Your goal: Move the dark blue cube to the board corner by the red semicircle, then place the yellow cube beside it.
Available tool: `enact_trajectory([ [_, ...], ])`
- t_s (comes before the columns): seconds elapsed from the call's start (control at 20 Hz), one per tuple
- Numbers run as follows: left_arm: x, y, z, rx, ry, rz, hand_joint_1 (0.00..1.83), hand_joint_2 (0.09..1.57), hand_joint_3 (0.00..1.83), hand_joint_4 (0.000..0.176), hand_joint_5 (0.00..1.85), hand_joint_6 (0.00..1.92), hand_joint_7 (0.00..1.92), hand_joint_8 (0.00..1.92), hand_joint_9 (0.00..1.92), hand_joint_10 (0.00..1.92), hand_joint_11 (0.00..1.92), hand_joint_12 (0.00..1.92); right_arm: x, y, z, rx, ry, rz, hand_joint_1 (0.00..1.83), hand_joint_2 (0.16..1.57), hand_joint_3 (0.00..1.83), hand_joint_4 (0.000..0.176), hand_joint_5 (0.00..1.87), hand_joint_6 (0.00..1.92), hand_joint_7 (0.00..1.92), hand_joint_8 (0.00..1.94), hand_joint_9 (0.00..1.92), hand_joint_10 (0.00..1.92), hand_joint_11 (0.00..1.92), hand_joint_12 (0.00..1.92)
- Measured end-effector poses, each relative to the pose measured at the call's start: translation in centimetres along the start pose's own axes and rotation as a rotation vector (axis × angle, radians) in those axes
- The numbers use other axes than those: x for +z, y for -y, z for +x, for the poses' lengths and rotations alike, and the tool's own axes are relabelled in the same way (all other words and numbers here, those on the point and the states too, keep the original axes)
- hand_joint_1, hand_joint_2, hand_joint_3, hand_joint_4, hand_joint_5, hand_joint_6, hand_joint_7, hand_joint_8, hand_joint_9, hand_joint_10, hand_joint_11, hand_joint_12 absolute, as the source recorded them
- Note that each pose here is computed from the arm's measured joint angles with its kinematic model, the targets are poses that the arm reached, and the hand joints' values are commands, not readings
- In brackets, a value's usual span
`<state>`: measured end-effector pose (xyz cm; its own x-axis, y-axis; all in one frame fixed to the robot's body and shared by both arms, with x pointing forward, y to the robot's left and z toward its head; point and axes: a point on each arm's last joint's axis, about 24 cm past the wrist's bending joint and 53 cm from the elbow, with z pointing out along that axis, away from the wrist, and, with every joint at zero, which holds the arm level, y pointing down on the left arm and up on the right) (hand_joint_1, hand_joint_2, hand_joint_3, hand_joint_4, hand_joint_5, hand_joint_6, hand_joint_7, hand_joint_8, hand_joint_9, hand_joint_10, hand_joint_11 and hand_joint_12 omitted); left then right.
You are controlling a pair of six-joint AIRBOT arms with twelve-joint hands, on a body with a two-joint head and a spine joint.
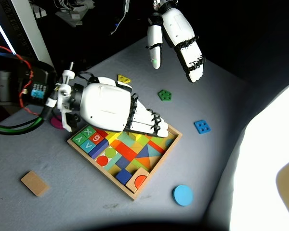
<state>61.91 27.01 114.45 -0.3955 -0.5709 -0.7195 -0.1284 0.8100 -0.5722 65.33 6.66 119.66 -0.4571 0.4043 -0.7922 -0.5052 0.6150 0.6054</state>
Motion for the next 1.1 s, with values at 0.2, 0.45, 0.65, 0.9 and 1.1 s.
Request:
enact_trajectory([
  [0.2, 0.0, 0.0, 0.0, 0.000, 0.000, 0.000, 0.09, 1.32, 0.00, 0.000, 0.02, 0.00, 0.07, 0.00, 0.06, 0.00, 0.00, 0.42, 0.0, 1.8, 0.7, 0.015, -0.004, 0.037, 0.00, 1.18, 0.00, 0.000, 0.66, 0.01, 0.23, 0.01, 0.04, 0.01, 0.00, 0.00],
  [0.45, 0.0, 0.0, 0.0, 0.000, 0.000, 0.000, 0.10, 1.32, 0.00, 0.004, 0.00, 0.00, 0.04, 0.00, 0.05, 0.00, 0.00, 0.34, -0.1, 2.6, 2.1, 0.014, -0.035, 0.048, 0.00, 1.18, 0.00, 0.000, 0.64, 0.00, 0.21, 0.01, 0.02, 0.00, 0.00, 0.00],
  [0.65, 0.0, 0.0, 0.1, 0.000, -0.002, 0.001, 0.12, 1.32, 0.00, 0.000, 0.00, 0.00, 0.06, 0.00, 0.05, 0.00, 0.00, 0.36, -0.1, 3.4, 2.8, 0.012, -0.052, 0.059, 0.00, 1.17, 0.00, 0.000, 0.66, 0.01, 0.21, 0.00, 0.03, 0.00, 0.00, 0.00],
  [0.9, 0.0, 0.1, 0.1, 0.008, -0.002, 0.004, 0.13, 1.30, 0.00, 0.000, 0.03, 0.00, 0.07, 0.00, 0.06, 0.00, 0.00, 0.40, -0.4, 4.5, 4.0, 0.009, -0.077, 0.079, 0.00, 1.17, 0.00, 0.000, 0.67, 0.01, 0.20, 0.00, 0.02, 0.00, 0.00, 0.00],
  [1.1, 0.0, 0.1, 0.1, 0.009, -0.002, 0.004, 0.13, 1.31, 0.00, 0.007, 0.03, 0.00, 0.07, 0.00, 0.06, 0.00, 0.00, 0.38, -0.4, 4.5, 4.0, 0.000, -0.077, 0.079, 0.00, 1.17, 0.00, 0.000, 0.67, 0.01, 0.21, 0.01, 0.03, 0.00, 0.00, 0.00],
])
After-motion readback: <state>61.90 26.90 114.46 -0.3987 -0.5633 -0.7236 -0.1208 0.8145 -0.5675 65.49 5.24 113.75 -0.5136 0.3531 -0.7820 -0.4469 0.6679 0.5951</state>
